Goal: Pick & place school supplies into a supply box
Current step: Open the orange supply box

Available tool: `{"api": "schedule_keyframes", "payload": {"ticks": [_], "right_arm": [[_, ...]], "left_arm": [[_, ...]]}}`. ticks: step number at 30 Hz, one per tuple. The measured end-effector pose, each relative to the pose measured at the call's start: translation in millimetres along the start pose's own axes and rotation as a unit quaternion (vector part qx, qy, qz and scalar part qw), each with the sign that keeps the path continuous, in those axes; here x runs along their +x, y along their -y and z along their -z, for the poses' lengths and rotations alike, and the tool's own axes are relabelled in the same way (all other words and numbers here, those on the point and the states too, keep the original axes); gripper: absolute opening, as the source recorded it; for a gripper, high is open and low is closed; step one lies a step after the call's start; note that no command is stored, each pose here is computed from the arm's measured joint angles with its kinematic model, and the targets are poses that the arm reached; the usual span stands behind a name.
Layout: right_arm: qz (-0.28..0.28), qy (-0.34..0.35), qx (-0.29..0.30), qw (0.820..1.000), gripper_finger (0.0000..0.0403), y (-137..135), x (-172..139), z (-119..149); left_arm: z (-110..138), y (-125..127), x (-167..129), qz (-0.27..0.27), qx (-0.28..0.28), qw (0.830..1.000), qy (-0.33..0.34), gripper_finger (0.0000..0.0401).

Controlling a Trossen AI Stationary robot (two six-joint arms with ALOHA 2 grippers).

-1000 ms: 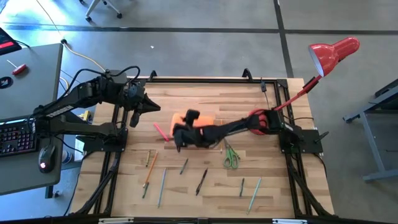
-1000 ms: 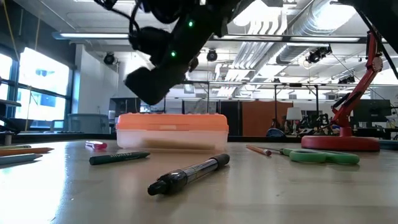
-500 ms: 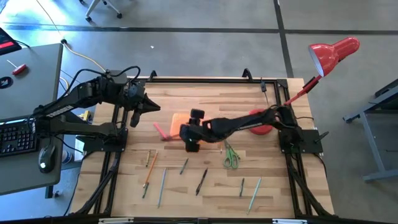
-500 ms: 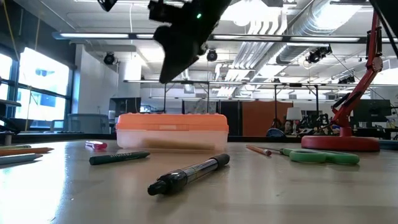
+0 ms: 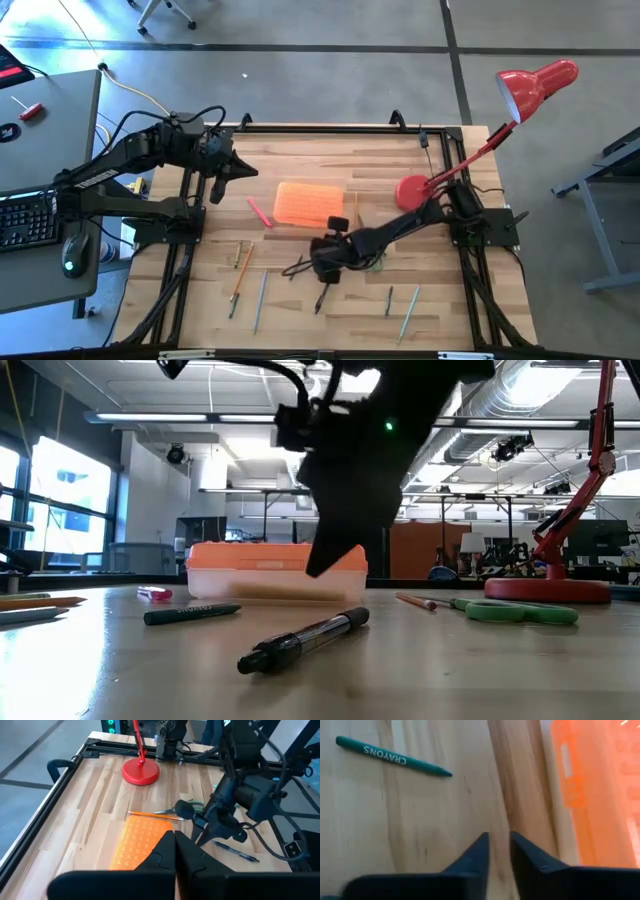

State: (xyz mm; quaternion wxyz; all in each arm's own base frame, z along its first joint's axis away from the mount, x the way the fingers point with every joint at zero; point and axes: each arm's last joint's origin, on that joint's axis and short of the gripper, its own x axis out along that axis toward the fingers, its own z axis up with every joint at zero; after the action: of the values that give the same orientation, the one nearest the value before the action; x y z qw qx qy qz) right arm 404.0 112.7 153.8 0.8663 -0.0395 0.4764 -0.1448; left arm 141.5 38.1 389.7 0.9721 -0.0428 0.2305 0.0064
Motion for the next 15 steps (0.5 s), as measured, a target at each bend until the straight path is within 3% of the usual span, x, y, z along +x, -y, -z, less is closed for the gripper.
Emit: {"api": "schedule_keyframes", "payload": {"ticks": [2, 8, 15], "right_arm": [[0.021, 0.000, -0.007, 1.000, 0.0010, 3.4, 5.3, 6.3], [0.073, -0.012, 0.000, 0.997, 0.0009, 26.2, 19.0, 10.5], [0.097, 0.002, -0.049, 0.994, 0.0003, 41.4, 18.8, -7.6]], "left_arm": [[0.0, 0.0, 0.0, 0.000, 0.000, 1.000, 0.000, 0.0022], [0.1, -1.1, 0.0, -0.019, -0.019, 1.000, -0.001, 0.0041], [0.1, -2.5, -0.1, -0.043, -0.022, 0.999, -0.002, 0.0046]]}}
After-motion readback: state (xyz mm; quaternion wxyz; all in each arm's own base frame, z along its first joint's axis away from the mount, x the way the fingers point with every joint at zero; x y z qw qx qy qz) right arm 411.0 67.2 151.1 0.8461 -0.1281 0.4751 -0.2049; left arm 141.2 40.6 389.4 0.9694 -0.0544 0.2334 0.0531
